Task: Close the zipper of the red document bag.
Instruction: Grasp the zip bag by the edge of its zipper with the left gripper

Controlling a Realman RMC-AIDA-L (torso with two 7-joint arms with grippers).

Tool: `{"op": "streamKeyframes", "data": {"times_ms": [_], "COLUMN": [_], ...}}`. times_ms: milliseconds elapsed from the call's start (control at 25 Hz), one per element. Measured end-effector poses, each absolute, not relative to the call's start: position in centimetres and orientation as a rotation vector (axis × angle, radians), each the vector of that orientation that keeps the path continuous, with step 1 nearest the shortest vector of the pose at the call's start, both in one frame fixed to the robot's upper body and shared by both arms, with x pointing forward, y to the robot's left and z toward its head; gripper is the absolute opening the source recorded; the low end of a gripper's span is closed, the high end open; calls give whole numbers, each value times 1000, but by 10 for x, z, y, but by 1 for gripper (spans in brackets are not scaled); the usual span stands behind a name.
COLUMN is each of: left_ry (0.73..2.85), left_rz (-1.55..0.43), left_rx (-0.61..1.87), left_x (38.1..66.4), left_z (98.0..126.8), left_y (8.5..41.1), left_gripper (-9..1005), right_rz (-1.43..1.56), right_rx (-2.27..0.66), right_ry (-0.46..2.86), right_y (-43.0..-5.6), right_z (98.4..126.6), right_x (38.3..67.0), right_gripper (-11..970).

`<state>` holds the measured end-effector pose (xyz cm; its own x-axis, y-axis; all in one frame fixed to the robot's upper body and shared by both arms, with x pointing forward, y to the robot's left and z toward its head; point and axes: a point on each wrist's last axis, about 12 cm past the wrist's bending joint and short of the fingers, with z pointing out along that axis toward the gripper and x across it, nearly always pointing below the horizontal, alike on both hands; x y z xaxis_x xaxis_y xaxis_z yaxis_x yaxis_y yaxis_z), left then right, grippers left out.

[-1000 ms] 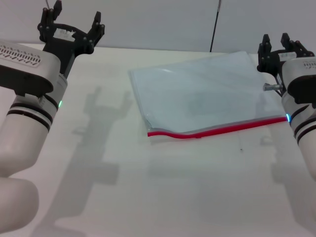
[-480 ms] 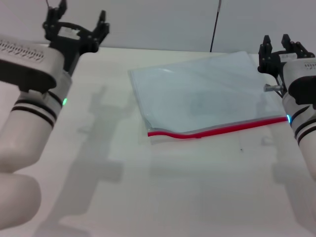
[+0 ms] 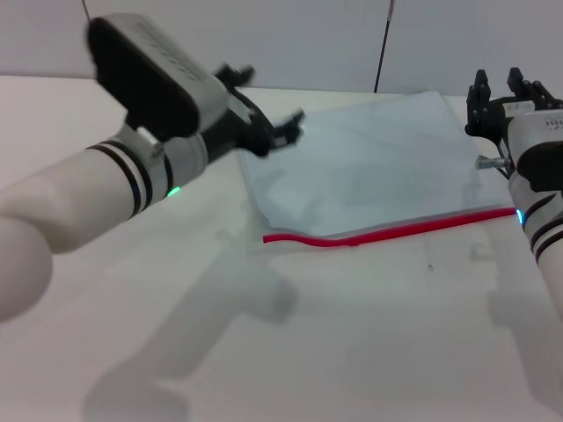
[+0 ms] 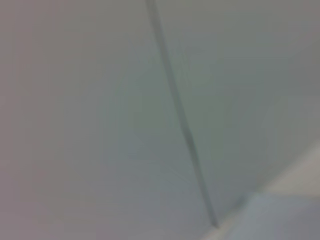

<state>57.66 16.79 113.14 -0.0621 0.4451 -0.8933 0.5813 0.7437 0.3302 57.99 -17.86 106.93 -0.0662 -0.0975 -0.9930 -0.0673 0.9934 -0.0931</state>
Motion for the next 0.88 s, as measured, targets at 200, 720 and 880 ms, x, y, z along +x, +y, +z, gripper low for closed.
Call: {"op": "streamKeyframes", "data": {"times_ms": [200, 720, 880], "left_ry": [1733, 1790, 1800], "left_rz": [-102, 139, 173], "left_rx": [1079, 1643, 1709], "left_x": [570, 554, 553], "left_z": [1135, 1147, 1149], "left_y": [163, 145, 143], "left_gripper": [880, 876, 875], "right_rz": [-28, -24, -20], "right_rx": [-127, -125, -124], "right_ry": [1639, 1634, 1633], "right_y": [-179, -178, -177], "right_z": [1069, 1071, 1072], "right_x": [580, 582, 582], "right_gripper": [390, 390, 390]}}
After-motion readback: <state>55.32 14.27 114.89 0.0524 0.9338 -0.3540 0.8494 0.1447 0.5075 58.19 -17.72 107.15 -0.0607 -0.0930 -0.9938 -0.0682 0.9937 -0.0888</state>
